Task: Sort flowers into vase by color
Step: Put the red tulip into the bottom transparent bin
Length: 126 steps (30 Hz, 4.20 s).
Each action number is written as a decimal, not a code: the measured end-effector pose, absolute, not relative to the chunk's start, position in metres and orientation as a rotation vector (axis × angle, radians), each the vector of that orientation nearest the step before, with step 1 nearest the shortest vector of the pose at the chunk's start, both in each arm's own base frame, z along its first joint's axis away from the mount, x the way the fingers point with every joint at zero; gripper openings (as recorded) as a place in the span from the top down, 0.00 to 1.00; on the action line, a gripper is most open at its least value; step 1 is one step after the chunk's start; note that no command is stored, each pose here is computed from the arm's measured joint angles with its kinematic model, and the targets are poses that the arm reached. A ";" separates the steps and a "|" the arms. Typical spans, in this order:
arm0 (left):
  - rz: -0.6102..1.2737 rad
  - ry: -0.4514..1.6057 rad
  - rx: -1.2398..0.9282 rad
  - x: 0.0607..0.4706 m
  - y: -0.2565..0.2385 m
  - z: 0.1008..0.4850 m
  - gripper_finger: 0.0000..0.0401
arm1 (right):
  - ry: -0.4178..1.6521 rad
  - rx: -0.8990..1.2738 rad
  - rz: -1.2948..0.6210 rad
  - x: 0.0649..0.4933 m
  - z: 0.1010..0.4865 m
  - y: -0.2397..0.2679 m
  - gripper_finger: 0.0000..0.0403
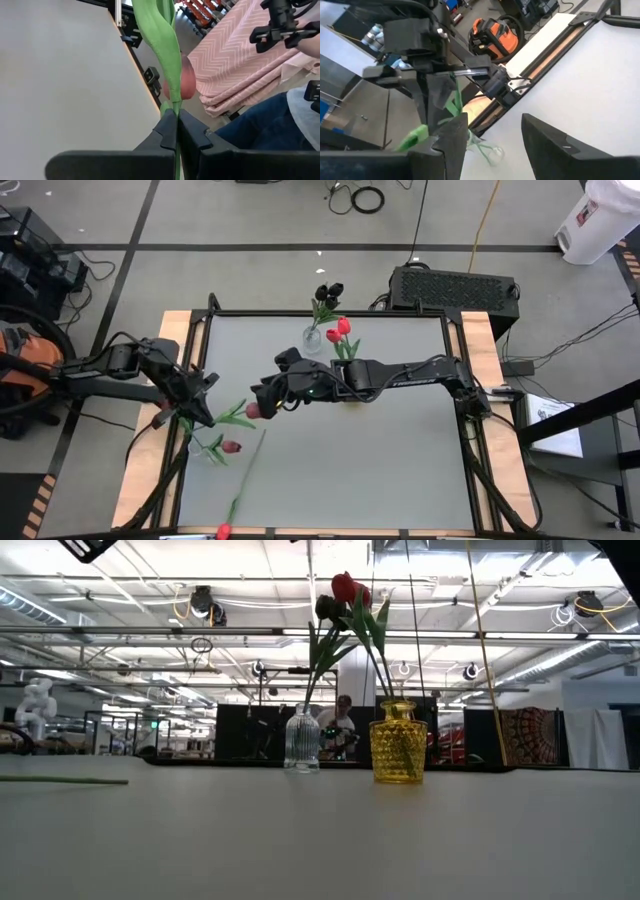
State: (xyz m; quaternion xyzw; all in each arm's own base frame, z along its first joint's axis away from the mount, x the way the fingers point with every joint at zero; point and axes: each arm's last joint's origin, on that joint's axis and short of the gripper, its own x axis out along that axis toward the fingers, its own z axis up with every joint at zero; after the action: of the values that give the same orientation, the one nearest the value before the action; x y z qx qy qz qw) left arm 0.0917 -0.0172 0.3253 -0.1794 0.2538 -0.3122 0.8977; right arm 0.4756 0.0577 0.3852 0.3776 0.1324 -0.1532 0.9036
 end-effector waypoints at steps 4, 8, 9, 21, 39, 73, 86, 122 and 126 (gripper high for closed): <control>-0.651 0.526 -0.374 0.091 -0.017 0.325 0.99 | 0.294 0.775 -0.327 0.475 0.383 0.057 0.56; -0.658 0.534 -0.401 0.091 -0.018 0.326 0.99 | 0.300 0.773 -0.329 0.475 0.383 0.057 0.56; -0.666 0.534 -0.403 0.091 -0.018 0.326 0.99 | 0.299 0.773 -0.330 0.475 0.383 0.057 0.56; -0.657 0.503 -0.474 0.092 -0.018 0.332 0.99 | 0.297 0.772 -0.330 0.475 0.383 0.056 0.56; -0.537 0.384 -0.504 0.065 -0.015 0.339 0.99 | 0.304 0.749 -0.357 0.476 0.382 0.043 0.56; -0.551 0.161 -0.421 0.044 -0.015 0.370 1.00 | 0.334 0.753 -0.376 0.475 0.379 0.030 0.56; -0.712 0.202 -0.316 0.055 -0.019 0.363 1.00 | 0.326 0.778 -0.371 0.476 0.379 0.033 0.56; -0.711 0.325 -0.402 0.065 -0.019 0.347 1.00 | -0.002 0.840 -0.110 0.493 0.399 0.085 0.56; -0.688 0.340 -0.448 0.065 -0.018 0.347 1.00 | 0.020 0.827 -0.108 0.498 0.390 0.089 0.56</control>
State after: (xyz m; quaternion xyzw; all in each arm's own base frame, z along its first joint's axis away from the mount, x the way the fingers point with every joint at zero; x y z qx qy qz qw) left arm 0.0651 -0.0184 0.3471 -0.2166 0.1647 -0.3330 0.9028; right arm 0.4975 0.0894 0.3904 0.4014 0.0098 -0.0525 0.9143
